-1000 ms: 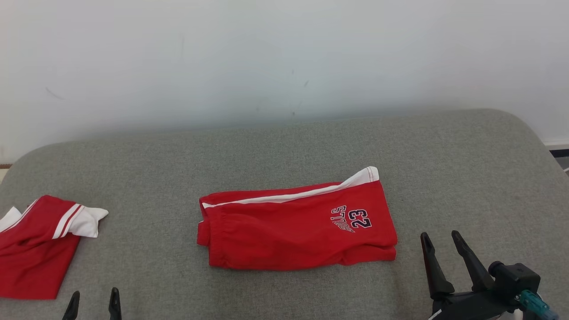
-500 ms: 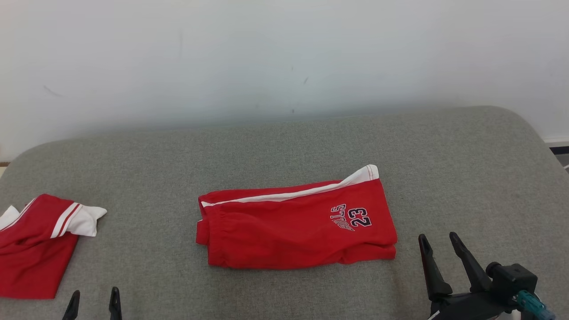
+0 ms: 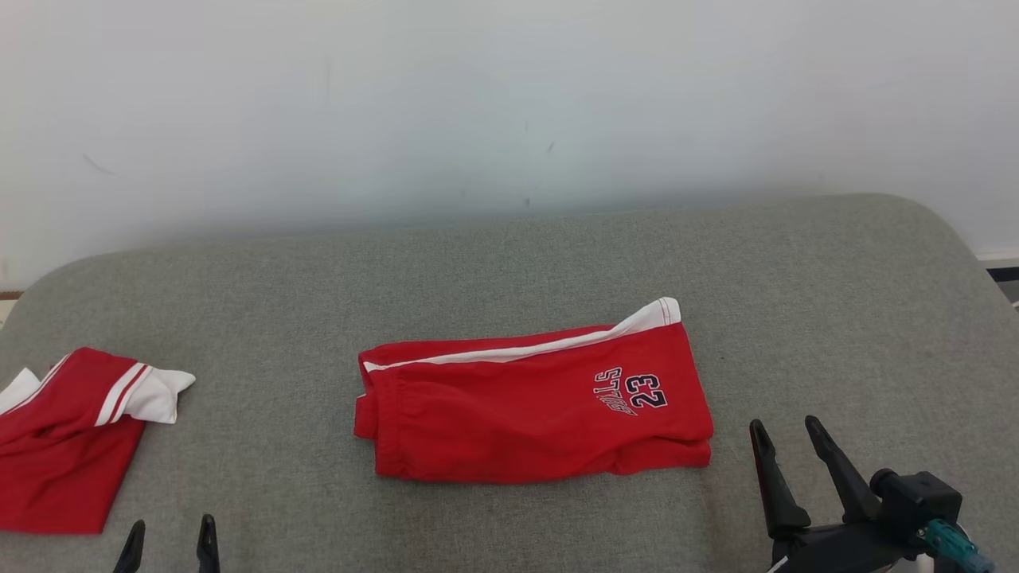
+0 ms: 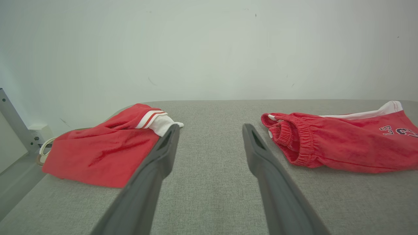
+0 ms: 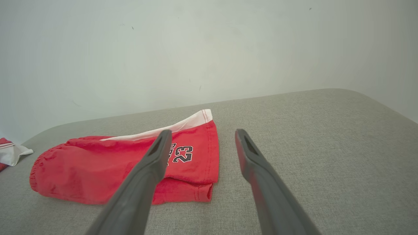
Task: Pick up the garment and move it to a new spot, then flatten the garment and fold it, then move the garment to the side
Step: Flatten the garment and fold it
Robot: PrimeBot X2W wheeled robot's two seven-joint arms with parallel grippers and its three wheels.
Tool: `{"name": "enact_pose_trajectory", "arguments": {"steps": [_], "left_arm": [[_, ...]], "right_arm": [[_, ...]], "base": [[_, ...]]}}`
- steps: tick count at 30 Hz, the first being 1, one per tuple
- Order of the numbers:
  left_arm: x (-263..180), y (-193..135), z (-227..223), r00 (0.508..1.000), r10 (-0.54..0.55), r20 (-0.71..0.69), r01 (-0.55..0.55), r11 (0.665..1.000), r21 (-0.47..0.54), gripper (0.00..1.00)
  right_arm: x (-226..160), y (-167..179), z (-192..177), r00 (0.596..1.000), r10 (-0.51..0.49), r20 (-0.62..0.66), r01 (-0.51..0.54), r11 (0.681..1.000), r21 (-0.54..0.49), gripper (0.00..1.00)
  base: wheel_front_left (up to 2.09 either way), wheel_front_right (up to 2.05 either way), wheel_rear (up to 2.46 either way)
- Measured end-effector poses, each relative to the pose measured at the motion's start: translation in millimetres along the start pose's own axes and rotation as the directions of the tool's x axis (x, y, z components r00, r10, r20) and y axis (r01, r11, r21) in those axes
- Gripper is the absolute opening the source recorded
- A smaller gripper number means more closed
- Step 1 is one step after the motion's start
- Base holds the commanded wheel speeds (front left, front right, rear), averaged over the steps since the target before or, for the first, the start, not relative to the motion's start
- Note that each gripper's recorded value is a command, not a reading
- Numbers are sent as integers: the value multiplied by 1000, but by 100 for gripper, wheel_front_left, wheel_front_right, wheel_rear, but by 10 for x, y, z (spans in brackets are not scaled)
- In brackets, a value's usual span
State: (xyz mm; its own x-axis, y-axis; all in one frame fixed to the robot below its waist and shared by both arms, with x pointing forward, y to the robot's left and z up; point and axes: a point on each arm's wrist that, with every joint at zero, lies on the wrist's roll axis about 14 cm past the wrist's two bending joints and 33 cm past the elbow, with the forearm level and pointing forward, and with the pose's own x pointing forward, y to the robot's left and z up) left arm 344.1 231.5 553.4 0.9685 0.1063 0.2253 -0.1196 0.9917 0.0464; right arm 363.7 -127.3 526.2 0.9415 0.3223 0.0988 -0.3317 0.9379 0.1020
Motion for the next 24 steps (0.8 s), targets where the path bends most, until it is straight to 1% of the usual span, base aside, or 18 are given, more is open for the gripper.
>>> {"name": "enact_pose_trajectory", "arguments": {"steps": [9, 13, 18, 24], "left_arm": [[-5, 8, -7, 1000, 2, -2, -2, 1000, 0, 100], [-3, 8, -7, 1000, 3, -3, -3, 1000, -1, 100], [7, -10, -10, 1000, -1, -3, 1, 1000, -4, 100], [16, -26, -28, 1000, 1, -8, -1, 1000, -19, 100]], "right_arm": [[22, -19, -15, 1000, -1, -9, 1, 1000, -8, 100], [55, -84, -53, 999, -16, -35, 15, 1000, -23, 100], [171, -133, -137, 995, -23, -93, 20, 999, -42, 100], [411, -168, -239, 988, -21, -155, 14, 999, -45, 100]], "base": [[0, 0, 0], [0, 0, 0], [0, 0, 0], [0, 0, 0]]}}
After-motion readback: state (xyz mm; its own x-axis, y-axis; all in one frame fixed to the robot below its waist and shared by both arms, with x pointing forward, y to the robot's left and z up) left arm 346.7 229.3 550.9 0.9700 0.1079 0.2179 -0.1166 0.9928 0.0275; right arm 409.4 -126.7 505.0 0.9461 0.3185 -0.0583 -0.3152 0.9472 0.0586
